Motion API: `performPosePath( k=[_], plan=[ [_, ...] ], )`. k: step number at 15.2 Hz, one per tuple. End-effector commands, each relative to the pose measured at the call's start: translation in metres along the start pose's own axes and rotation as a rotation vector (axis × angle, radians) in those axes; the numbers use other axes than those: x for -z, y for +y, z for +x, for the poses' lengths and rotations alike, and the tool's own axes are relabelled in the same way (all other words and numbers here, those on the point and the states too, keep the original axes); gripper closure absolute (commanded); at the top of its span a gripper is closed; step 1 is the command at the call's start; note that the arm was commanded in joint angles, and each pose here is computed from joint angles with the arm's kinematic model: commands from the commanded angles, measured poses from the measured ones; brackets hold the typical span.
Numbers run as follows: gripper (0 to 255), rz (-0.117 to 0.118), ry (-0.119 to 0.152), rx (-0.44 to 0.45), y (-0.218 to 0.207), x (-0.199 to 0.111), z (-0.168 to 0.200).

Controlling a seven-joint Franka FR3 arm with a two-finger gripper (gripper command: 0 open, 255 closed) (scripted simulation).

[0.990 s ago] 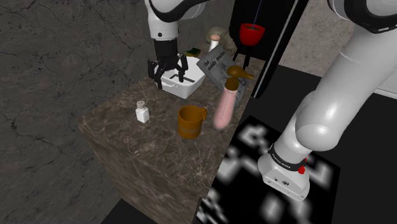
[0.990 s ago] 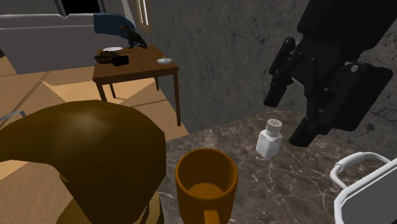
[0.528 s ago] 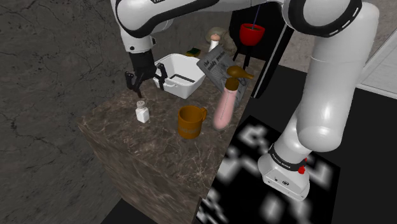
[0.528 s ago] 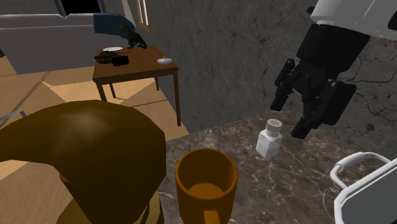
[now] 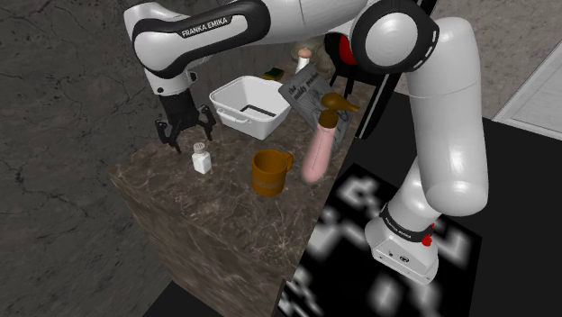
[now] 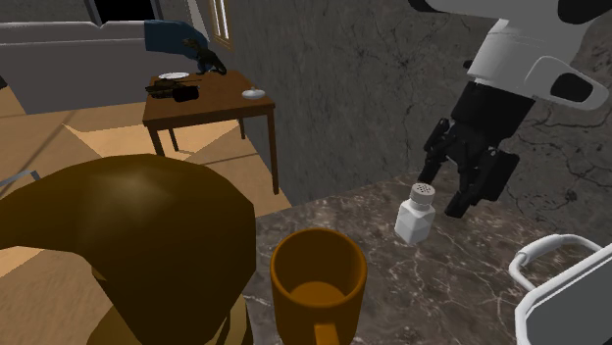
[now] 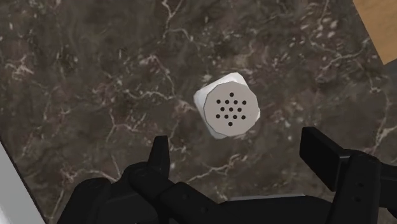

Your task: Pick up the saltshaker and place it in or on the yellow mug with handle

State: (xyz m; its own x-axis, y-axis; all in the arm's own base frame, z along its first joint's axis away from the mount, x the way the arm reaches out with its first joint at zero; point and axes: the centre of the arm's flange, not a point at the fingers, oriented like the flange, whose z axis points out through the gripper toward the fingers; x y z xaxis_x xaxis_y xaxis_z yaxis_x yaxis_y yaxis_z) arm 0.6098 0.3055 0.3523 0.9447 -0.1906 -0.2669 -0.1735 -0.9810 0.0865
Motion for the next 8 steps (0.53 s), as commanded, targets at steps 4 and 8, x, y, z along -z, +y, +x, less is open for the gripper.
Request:
performPosePath(
  k=[4,8],
  plan=[
    [0,-0.001,0.0,0.0,-0.002,-0.027,0.001],
    [0,-0.001,0.0,0.0,-0.002,-0.03,0.001]
  ],
)
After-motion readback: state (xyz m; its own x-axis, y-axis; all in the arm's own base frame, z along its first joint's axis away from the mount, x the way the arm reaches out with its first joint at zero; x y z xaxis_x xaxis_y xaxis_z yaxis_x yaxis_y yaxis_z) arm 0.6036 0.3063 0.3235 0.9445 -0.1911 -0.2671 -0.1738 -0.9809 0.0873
